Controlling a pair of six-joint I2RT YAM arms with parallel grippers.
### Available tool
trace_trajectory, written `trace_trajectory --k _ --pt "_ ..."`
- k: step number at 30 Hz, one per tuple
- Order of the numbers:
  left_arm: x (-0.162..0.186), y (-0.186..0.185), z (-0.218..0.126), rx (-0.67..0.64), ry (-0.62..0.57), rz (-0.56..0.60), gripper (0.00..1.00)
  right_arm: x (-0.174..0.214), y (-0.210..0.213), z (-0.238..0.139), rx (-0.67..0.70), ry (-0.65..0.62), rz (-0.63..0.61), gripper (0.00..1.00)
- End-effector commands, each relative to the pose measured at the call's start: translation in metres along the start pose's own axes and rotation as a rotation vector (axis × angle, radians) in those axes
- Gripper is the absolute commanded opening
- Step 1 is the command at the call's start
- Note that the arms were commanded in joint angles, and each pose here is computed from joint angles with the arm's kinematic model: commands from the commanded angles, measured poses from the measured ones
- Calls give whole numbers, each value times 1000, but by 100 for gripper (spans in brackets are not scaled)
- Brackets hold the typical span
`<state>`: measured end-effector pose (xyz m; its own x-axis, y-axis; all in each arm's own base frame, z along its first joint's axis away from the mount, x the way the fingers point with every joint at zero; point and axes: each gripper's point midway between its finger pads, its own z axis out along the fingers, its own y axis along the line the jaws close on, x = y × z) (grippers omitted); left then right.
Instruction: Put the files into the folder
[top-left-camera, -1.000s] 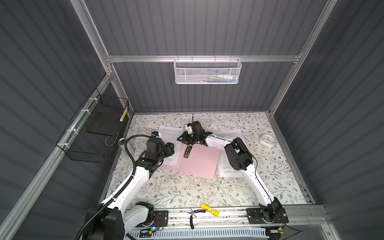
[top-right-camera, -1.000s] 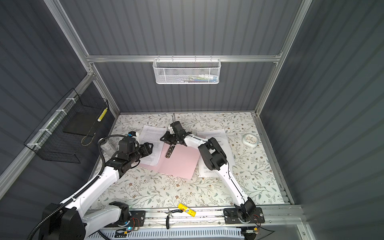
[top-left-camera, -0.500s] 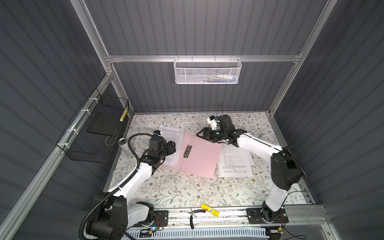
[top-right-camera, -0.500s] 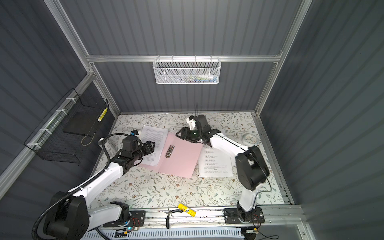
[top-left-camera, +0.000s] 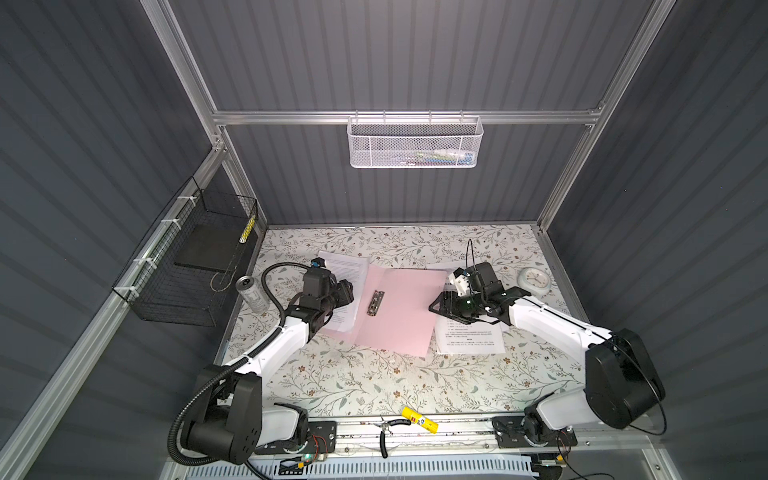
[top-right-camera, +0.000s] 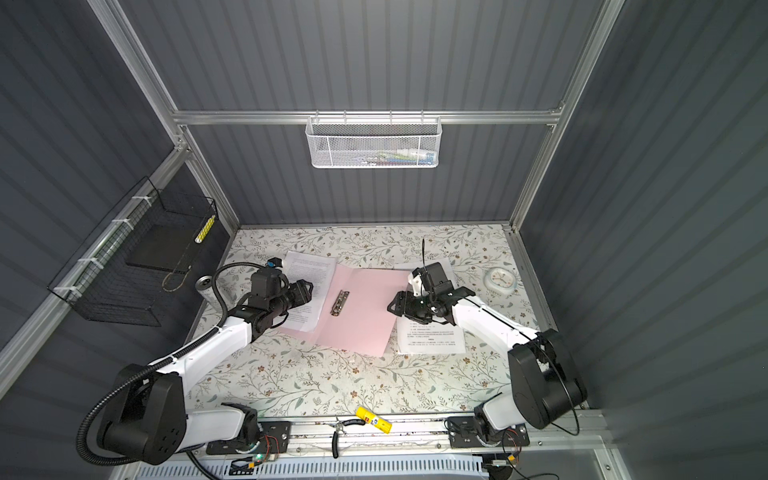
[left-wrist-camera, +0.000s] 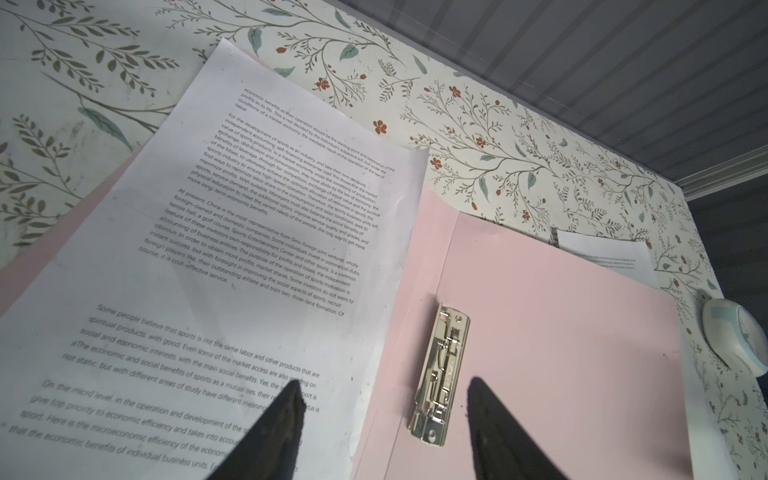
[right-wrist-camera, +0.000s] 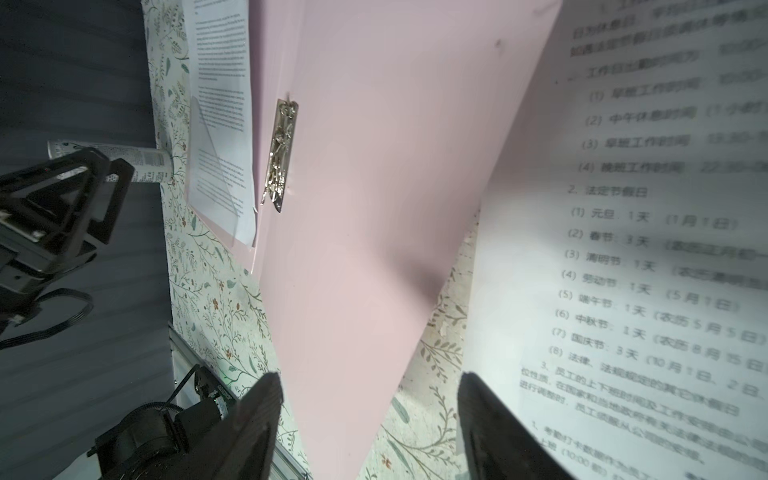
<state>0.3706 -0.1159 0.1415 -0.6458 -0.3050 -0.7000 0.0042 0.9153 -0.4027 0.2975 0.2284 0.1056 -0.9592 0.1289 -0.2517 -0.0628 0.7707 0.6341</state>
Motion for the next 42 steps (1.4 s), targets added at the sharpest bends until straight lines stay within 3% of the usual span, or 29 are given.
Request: trace_trajectory --k 1,6,11,13,14,23,31,33,35,38,42 --pt "-13 -6 -2 17 -23 27 63 6 -8 15 -23 35 41 68" --pt "-12 -5 -1 12 -18 27 63 4 -3 34 -126 46 82 54" --pt "-14 -4 -5 3 -24 45 63 2 -7 40 -195 53 119 21" --pt "-15 -4 -7 -1 -23 56 63 1 -10 36 -203 50 104 2" --pt "-16 -3 -8 -2 -25 57 63 0 -10 33 -213 52 93 0" --pt "-9 2 -19 -1 -27 51 66 -22 -33 -8 -220 146 15 0" --pt "8 13 -23 -14 -6 29 68 -22 -53 -7 -150 229 -25 0" --pt "11 14 -24 -17 -1 28 69 -32 -76 -8 -46 203 -11 26" --pt "11 16 -25 -24 0 29 70 -49 -88 -19 42 143 -5 43" --pt "11 19 -24 -35 -2 27 71 -84 -89 -45 179 13 -50 52" --pt "8 27 -24 -64 -14 18 72 -131 -68 -91 358 -165 -125 54"
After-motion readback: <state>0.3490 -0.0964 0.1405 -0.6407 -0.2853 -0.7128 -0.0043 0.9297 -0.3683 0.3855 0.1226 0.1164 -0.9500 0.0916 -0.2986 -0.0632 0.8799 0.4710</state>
